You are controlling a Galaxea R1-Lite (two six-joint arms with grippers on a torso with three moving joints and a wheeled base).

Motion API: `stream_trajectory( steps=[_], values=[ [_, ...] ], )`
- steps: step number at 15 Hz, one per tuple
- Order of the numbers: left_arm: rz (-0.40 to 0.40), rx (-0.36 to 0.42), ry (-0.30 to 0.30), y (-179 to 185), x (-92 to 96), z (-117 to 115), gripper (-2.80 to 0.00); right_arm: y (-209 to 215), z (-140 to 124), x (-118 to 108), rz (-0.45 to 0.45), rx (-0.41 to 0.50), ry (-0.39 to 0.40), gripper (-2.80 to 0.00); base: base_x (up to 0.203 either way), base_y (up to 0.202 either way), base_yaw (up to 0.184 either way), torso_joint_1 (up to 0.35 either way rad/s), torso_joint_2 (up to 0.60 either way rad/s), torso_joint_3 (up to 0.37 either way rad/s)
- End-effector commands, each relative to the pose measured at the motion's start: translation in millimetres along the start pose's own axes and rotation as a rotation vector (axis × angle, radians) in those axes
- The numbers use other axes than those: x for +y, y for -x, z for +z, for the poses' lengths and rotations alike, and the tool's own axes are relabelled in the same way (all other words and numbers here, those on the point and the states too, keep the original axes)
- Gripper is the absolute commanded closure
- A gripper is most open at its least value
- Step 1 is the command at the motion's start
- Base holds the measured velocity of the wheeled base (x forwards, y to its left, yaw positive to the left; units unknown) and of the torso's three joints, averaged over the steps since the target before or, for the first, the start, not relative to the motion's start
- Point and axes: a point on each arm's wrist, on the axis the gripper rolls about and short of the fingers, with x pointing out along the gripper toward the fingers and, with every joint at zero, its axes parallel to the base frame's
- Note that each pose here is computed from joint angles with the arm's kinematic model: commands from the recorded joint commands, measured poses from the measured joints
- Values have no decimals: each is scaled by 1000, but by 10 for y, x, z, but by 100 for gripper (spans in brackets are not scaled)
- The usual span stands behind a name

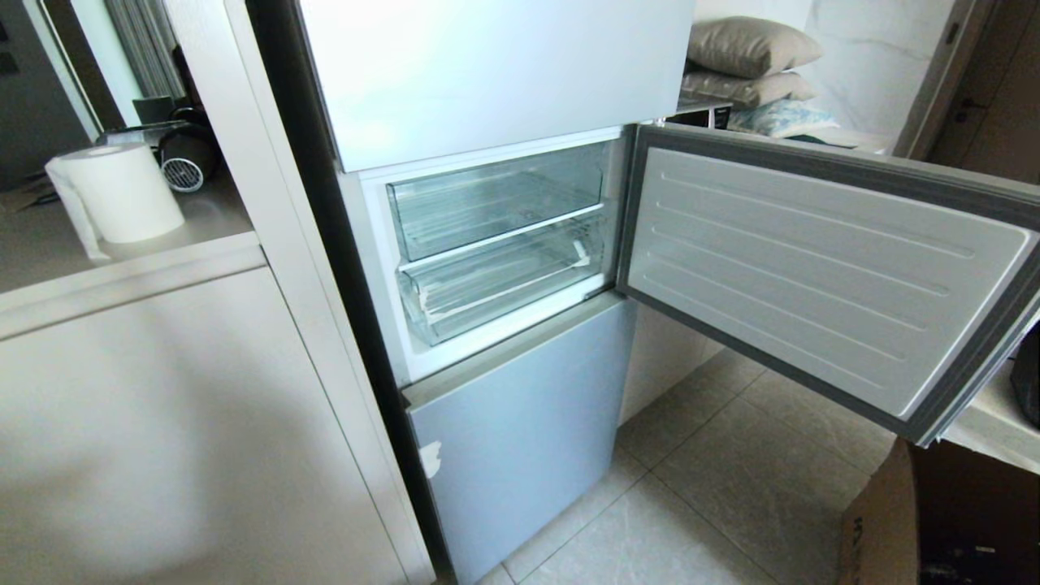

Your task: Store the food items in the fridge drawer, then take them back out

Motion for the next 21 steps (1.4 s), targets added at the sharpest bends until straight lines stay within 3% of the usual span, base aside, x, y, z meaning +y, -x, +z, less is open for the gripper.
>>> stream_trajectory(
  steps=[1,4,6,12,16,18,21],
  values=[
    [1,1,0,-1,0,0,0,-471,136,-341,-14,-2,-100,0,0,0,0,0,0,0],
    [1,3,0,-2,0,0,0,-893,282,-596,-11,-9,-239,0,0,0,0,0,0,0],
    [1,3,0,-2,0,0,0,-1177,305,-798,-16,7,-290,0,0,0,0,0,0,0],
    [1,3,0,-2,0,0,0,-1845,319,-1107,29,35,-306,0,0,0,0,0,0,0],
    [0,3,0,-2,0,0,0,-2063,97,-1045,89,150,-397,0,0,0,0,0,0,0],
    [-1,3,0,-2,0,0,0,-2091,38,-986,121,214,-479,0,0,0,0,0,0,0],
    [0,3,0,-2,0,0,0,-2117,-75,-838,158,273,-492,0,0,0,0,0,0,0]
  ],
)
